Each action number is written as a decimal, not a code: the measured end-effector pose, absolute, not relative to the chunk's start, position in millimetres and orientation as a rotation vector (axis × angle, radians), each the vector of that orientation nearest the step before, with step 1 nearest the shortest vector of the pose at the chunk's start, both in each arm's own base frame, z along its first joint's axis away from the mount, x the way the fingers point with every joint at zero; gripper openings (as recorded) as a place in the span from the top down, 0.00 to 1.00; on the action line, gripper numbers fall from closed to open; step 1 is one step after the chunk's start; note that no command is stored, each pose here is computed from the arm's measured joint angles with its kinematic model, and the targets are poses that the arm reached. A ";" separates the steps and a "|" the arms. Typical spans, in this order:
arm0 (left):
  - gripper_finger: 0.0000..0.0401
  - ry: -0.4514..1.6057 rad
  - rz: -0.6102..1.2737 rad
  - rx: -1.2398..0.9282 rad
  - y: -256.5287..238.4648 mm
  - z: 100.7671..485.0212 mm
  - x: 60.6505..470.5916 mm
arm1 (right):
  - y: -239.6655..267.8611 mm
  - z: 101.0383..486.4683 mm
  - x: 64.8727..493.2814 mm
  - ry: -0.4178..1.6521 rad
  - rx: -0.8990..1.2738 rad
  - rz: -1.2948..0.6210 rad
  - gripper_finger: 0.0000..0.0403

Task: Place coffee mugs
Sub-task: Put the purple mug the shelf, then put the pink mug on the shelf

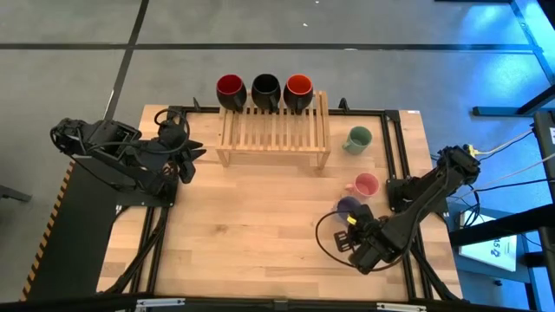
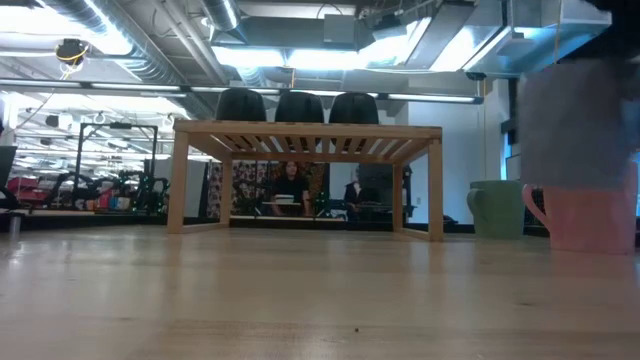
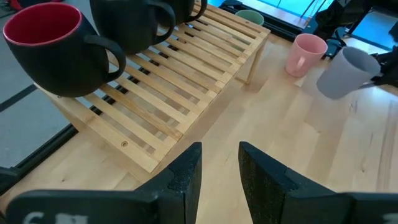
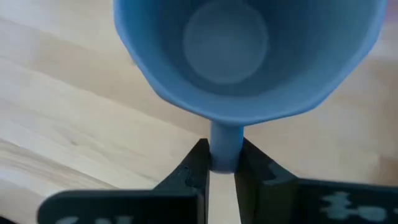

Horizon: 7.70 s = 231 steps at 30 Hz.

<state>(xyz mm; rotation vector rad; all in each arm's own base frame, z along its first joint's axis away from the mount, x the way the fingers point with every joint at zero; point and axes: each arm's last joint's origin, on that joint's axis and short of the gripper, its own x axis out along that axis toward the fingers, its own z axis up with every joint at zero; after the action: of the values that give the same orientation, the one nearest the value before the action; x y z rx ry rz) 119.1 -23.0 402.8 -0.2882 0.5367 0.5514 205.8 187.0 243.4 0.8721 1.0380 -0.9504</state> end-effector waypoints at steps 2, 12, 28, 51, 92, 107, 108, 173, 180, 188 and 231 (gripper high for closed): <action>0.75 0.537 0.551 -0.289 -23.0 402.8 119.1 | 184.2 252.0 210.2 0.984 0.863 -0.951 0.94; 0.75 0.531 0.552 -0.297 -23.2 403.1 119.4 | 153.2 302.7 254.2 0.961 0.767 -1.015 0.94; 0.75 0.525 0.557 -0.295 -23.1 403.4 119.7 | 78.9 348.4 307.6 0.956 0.647 -0.947 0.94; 0.75 0.547 0.579 -0.262 -27.7 399.1 133.9 | -31.1 358.0 341.4 1.024 0.711 -0.987 0.94; 0.75 0.538 0.575 -0.270 -28.4 399.7 135.6 | -39.2 366.3 347.7 0.913 0.656 -0.928 0.56; 0.75 0.541 0.570 -0.273 -28.5 399.6 135.6 | 49.6 405.0 289.0 0.910 0.522 -0.799 0.54; 0.75 0.541 0.571 -0.272 -28.5 399.6 135.6 | 56.3 404.5 285.1 0.911 0.516 -0.817 0.54; 0.75 0.636 0.504 -0.290 -52.0 378.6 194.0 | 56.1 195.6 145.4 1.385 0.107 -0.244 0.90; 0.75 0.641 0.498 -0.293 -52.2 378.6 194.0 | 57.9 196.6 148.7 1.366 0.068 -0.171 0.98; 0.75 0.630 0.466 -0.278 -58.8 376.8 202.6 | 68.8 228.8 174.4 1.132 0.075 -0.025 0.99; 0.63 0.511 0.264 -0.167 -92.4 328.0 322.8 | 95.3 312.6 314.4 0.657 -0.003 0.105 1.00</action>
<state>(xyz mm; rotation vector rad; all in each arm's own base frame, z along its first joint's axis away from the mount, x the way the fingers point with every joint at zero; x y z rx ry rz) 322.8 -92.4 328.0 -0.1672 0.5105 0.2643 314.4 95.3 312.6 -0.0034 0.6568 0.1045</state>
